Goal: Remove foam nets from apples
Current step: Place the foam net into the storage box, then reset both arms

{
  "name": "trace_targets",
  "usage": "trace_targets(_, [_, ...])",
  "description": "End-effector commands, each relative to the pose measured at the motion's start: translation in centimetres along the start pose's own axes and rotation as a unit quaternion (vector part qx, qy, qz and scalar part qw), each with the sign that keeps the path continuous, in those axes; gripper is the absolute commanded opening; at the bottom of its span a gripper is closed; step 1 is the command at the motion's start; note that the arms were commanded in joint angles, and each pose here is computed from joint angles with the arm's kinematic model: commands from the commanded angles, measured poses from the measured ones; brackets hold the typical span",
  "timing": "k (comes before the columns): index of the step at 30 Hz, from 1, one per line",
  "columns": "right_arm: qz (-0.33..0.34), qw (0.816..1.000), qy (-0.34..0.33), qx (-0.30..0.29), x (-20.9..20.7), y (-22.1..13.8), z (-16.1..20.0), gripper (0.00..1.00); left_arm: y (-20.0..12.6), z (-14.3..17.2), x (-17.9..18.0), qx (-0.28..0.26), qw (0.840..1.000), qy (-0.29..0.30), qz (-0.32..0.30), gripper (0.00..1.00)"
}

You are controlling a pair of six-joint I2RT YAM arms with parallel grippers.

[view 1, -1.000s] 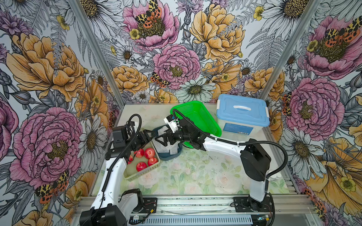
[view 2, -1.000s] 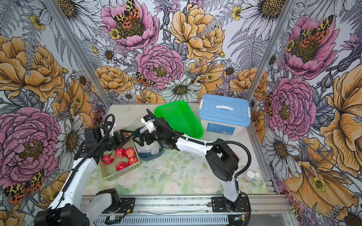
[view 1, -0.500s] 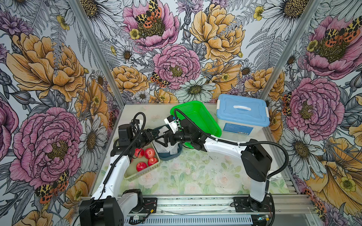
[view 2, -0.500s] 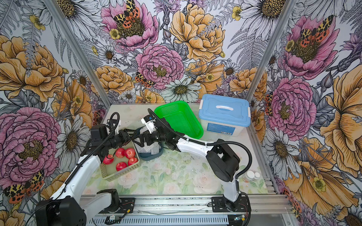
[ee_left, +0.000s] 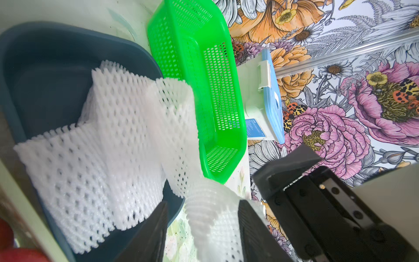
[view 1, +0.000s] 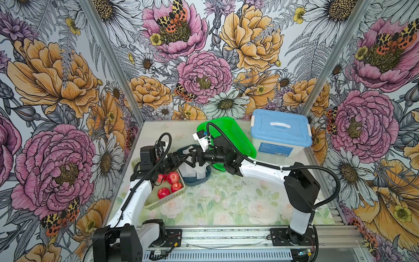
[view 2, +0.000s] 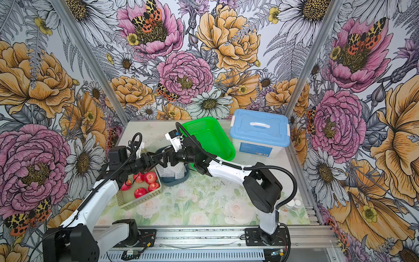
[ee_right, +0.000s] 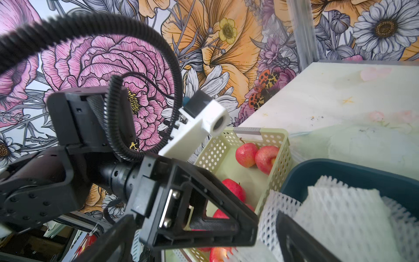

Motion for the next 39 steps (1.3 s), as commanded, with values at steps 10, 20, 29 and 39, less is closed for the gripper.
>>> trace_targets(10, [0.020, 0.999, -0.001, -0.035, -0.4, -1.4, -1.8, 1.00, -0.6, -0.3, 0.9, -0.020, 1.000, -0.008, -0.008, 0.56])
trace_targets(20, [0.132, 0.991, -0.007, 0.025, -3.0, -7.2, 2.6, 1.00, -4.9, -3.3, 0.7, -0.108, 0.994, -0.020, -0.011, 0.99])
trace_targets(29, [0.422, 0.894, -0.071, 0.133, -7.4, -21.5, 5.6, 1.00, -9.9, -9.0, 2.7, -0.331, 0.918, 0.026, -0.217, 0.99])
trace_targets(39, [0.675, 0.718, -0.083, 0.144, -10.8, -35.9, 9.1, 1.00, -10.4, -12.2, 2.2, -0.508, 0.787, 0.144, -0.319, 0.99])
Point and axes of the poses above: each gripper's point midway between its finger pads, its own y axis out along the fingers, its own x axis along the line the jaws close on, z = x × y, the point moved 5 cm from there along -y, back along the fingers, and after that the axes turned 15 degrees about -y, right-handed, at the moved point
